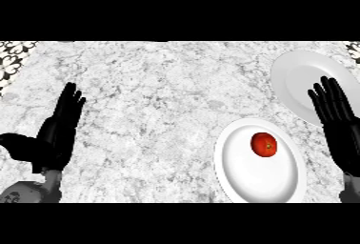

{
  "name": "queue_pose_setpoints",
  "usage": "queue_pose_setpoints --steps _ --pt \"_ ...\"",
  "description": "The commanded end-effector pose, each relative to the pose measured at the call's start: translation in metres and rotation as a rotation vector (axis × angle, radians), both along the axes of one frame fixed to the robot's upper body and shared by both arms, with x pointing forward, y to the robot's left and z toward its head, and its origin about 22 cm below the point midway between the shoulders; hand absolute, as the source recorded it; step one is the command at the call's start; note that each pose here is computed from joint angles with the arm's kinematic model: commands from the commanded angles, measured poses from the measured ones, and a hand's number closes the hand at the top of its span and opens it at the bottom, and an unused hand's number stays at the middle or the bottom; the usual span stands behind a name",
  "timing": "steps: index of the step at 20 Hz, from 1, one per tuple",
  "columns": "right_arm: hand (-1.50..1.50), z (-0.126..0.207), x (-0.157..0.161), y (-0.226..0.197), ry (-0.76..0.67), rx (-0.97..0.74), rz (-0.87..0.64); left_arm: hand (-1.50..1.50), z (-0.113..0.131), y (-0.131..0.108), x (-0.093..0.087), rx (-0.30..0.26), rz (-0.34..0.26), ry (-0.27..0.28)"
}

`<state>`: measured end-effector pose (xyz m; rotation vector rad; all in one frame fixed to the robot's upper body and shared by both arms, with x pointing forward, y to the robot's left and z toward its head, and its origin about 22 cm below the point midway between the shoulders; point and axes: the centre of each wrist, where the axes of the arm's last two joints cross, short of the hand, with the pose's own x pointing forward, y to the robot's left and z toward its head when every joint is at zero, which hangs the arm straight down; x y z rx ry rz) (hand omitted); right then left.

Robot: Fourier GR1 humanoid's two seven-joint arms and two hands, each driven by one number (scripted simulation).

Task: Pick the tomato from the plate and place it in the plate

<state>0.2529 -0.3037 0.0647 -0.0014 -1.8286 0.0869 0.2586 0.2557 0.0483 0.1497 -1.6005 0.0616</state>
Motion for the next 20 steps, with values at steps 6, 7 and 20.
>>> queue_pose_setpoints --steps 6,7,20 --pt "1.5 0.059 0.007 -0.073 -0.528 0.093 -0.175 0.0 -0.081 0.006 -0.041 -0.012 0.003 0.419" --pt "1.5 0.068 -0.013 -0.117 -0.288 -0.514 -0.333 0.0 -0.064 0.001 -0.033 -0.043 -0.004 0.339" --pt "-1.5 -0.084 -0.064 -0.126 -0.5 -0.056 -0.53 0.0 -0.085 -0.007 -0.021 -0.09 -0.141 0.403"
